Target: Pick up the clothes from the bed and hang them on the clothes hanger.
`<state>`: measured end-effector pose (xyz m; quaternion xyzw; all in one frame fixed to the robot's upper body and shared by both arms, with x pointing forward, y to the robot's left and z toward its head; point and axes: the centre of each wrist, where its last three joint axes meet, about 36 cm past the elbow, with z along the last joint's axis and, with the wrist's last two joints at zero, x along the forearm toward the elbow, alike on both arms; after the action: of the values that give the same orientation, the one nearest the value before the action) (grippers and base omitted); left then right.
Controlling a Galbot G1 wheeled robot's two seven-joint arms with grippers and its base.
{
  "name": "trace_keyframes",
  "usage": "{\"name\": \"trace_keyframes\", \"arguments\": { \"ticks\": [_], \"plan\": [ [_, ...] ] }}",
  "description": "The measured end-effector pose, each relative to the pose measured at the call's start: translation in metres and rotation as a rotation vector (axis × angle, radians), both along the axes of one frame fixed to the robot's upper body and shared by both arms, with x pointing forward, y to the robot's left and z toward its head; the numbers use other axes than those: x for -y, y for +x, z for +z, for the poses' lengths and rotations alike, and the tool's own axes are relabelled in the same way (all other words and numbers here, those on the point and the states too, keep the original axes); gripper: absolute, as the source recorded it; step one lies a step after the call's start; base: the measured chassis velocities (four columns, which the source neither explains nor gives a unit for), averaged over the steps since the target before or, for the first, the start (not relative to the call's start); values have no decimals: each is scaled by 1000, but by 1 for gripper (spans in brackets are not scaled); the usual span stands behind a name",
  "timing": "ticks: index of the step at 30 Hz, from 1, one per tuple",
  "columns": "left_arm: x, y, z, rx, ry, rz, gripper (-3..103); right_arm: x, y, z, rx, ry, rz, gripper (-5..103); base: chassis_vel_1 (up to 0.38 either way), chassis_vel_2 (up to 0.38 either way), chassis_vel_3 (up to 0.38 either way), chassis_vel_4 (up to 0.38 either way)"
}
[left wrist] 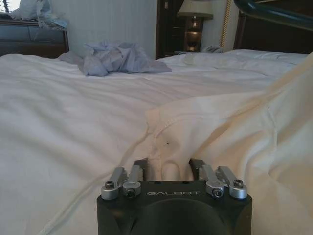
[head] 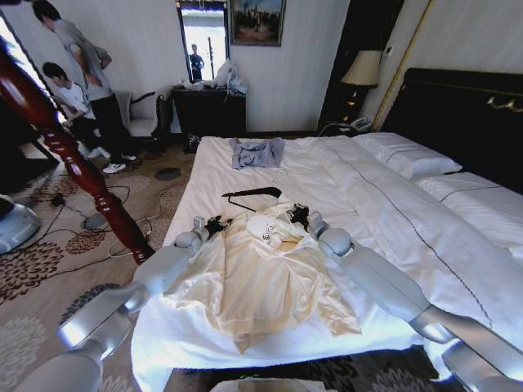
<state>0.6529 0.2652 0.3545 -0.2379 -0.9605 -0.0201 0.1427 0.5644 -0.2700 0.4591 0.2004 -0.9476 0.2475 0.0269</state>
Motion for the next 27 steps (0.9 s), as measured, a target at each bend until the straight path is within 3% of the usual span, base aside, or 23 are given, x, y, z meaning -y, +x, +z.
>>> {"name": "trace_keyframes", "arguments": {
  "ticks": [1, 2, 4, 8, 10, 12, 20, 24, 27],
  "plan": [
    [0, 0, 0, 3, -1, 5, 44, 1, -1, -1, -2, -1, -2, 22, 0, 0, 0, 0],
    [0, 0, 0, 4, -1, 9, 33, 1, -1, -2, -3, 0, -3, 22, 0, 0, 0, 0],
    [0, 0, 0, 4, -1, 11, 33, 1, -1, -2, -3, 0, -3, 22, 0, 0, 0, 0],
    [0, 0, 0, 11, -5, 22, 11, -1, -3, -2, -2, 4, 1, 22, 0, 0, 0, 0],
    [0, 0, 0, 12, -7, 22, 11, -2, -4, -2, -2, 5, 2, 22, 0, 0, 0, 0],
    [-2, -2, 1, 18, -8, 23, 3, -2, -5, -2, -3, 5, 2, 22, 0, 0, 0, 0],
    [-14, -2, 16, 49, -28, 52, 2, -3, -9, 1, 7, 16, 15, 22, 0, 0, 0, 0],
    [-21, -3, 38, 86, -51, 54, 2, -5, -15, 6, 21, 13, 42, 22, 0, 0, 0, 0],
    [-15, -7, 65, 114, -91, 48, 2, -3, -19, 3, 26, 5, 55, 22, 0, 0, 0, 0]
  ]
}}
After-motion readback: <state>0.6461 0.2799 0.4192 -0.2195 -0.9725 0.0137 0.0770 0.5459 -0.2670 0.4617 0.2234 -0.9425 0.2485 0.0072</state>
